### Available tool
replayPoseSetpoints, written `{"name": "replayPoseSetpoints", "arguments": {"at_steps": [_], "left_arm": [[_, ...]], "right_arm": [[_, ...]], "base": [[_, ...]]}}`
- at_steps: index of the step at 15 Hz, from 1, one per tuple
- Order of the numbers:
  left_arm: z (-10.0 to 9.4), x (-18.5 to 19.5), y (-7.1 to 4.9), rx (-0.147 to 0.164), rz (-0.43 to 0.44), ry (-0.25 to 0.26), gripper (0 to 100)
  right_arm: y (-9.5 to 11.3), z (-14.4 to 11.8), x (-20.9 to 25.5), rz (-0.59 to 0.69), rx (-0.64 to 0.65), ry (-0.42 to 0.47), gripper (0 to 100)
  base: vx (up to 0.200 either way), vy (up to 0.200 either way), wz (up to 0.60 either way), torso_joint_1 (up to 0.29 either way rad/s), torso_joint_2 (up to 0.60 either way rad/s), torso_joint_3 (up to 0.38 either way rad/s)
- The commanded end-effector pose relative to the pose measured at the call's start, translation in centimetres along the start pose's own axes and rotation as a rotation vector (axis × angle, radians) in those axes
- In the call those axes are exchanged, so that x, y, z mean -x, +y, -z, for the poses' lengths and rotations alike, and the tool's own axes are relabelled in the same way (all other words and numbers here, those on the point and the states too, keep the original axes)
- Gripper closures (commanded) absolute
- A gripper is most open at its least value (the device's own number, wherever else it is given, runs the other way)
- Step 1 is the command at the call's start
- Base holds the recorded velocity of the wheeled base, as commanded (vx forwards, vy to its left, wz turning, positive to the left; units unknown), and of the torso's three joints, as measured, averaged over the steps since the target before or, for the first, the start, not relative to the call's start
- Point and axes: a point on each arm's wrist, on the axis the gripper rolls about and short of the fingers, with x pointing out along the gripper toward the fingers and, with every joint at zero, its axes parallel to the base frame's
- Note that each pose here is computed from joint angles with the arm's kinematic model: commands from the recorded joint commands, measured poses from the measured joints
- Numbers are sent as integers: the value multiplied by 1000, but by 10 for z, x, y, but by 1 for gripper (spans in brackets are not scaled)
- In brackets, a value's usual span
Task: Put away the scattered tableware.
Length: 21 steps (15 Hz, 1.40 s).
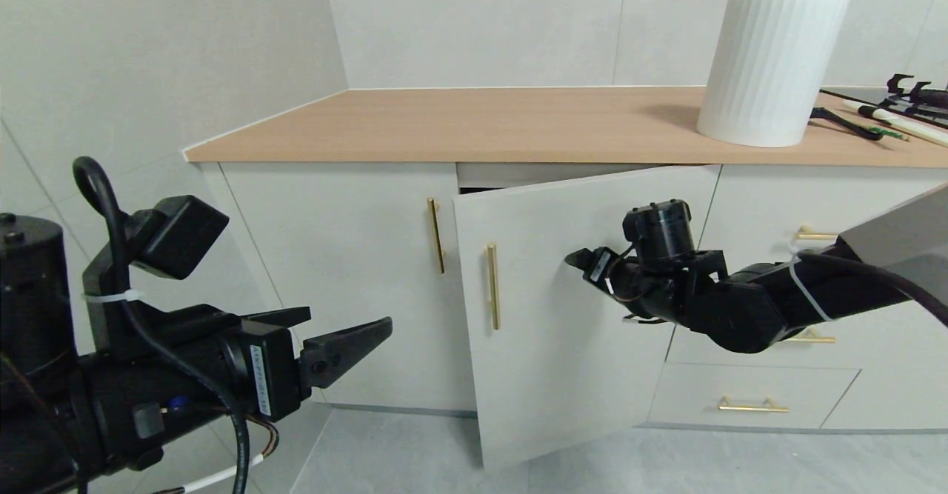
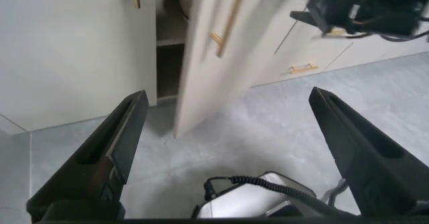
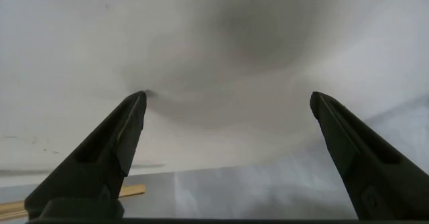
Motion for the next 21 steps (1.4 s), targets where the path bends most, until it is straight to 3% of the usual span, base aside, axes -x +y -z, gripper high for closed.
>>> {"name": "replayPoseSetpoints", "arguments": {"at_steps": [1,5,13,15,19,21], "left_arm": [[0,0,0,5,1,1,0],[0,0,0,12,0,-2,0],[1,-2,0,11,-1,6,0],[1,-2,0,9,-1,6,0],[1,-2,0,11,-1,6,0],[1,-2,0,9,0,4,0]], "right_arm": [[1,3,-20,24,-28,-32,0],[-7,-3,-45,106,-64,-137,0],[-18,-15,-67,182,-89,-236,0],[-22,-19,-76,232,-93,-296,0],[-16,-23,-59,218,-90,-279,0],[-3,-28,-16,107,-84,-181,0]], "base": [[0,0,0,0,0,0],[0,0,0,0,0,0],[0,0,0,0,0,0],[0,0,0,0,0,0],[0,0,0,0,0,0],[0,0,0,0,0,0]]}}
